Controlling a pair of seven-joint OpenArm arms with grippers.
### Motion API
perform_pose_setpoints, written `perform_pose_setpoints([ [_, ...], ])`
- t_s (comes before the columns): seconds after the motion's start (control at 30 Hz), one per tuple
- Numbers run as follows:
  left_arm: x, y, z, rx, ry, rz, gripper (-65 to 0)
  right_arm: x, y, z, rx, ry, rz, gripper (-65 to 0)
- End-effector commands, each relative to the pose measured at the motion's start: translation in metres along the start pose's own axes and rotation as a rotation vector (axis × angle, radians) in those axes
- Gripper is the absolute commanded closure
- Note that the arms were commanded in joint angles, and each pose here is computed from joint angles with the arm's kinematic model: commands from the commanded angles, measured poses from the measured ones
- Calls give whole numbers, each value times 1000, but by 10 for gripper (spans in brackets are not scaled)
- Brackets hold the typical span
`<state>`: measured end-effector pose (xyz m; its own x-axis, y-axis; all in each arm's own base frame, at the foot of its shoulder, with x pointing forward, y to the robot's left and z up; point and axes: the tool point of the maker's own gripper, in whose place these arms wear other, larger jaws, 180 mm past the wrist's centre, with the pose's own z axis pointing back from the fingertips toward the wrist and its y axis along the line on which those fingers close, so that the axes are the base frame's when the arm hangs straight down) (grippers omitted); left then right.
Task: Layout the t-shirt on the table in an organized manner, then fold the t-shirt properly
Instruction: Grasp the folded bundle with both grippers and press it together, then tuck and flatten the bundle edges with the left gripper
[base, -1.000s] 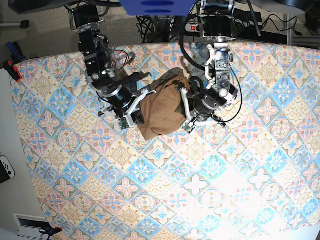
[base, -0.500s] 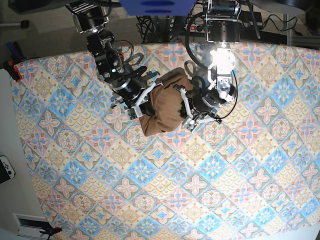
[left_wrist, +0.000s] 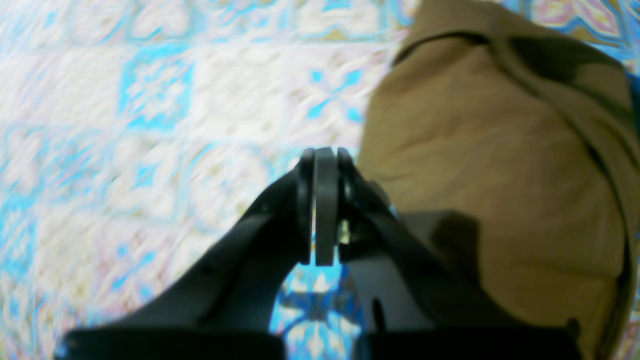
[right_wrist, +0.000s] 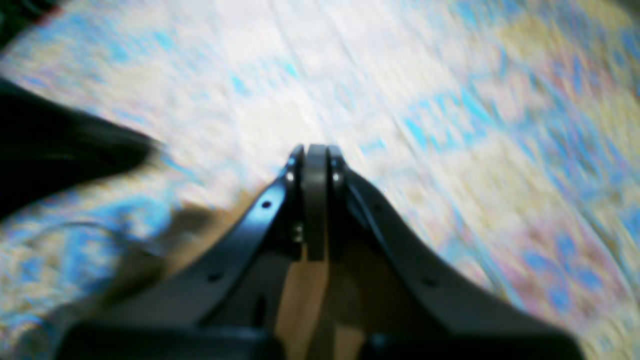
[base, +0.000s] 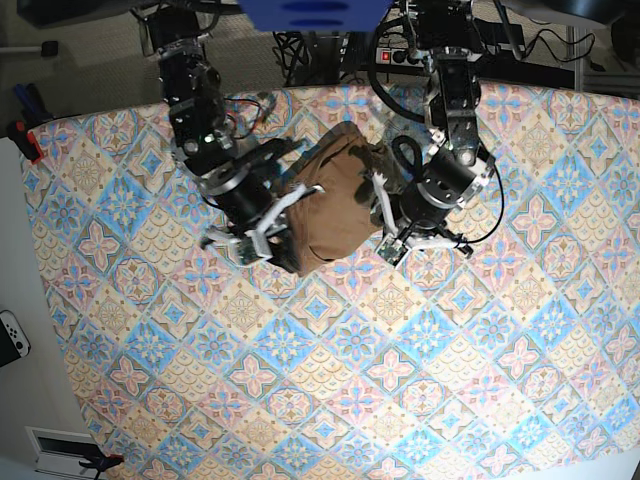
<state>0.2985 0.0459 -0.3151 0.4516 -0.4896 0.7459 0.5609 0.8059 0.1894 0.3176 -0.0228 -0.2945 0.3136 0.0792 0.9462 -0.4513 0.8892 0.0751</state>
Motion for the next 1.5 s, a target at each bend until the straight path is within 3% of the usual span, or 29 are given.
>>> perform_pose_setpoints([
  [0.0, 14, -1, 5, -8, -46, 7, 0, 24, -9, 1, -20, -83, 4, 0],
  [0.13, -14, -33, 6, -103, 80, -63, 0, 26, -30, 5, -77, -91, -4, 0],
  [0.33, -40, -105, 16, -307, 130, -203, 0, 28, -50, 10, -130, -97, -10, 0],
  [0.53, -57, -110, 12, -324, 187, -226, 0, 28, -52, 11, -138, -98, -10, 0],
  [0.7, -93, -81, -1, -255, 338, -314, 0, 30, -53, 10, -138, -102, -9, 0],
  [0.8, -97, -44, 0, -162, 379, -329, 0, 29, -53, 9, -138, -99, -9, 0],
  [0.97, -76, 17, -3, -13, 356, -287, 0, 25, -53, 8, -138, -90, -12, 0],
  [1.07, -65, 40, -18, 16, 353, -277, 0, 25, -52, 8, -135, -90, -12, 0],
  [1.27, -47, 40, -74, -71, 344, -211, 0, 24, -53, 9, -137, -89, -13, 0],
  [1.47, -2, 42, -58, -13, 211, -224, 0, 23, -54, 10, -140, -84, -9, 0],
])
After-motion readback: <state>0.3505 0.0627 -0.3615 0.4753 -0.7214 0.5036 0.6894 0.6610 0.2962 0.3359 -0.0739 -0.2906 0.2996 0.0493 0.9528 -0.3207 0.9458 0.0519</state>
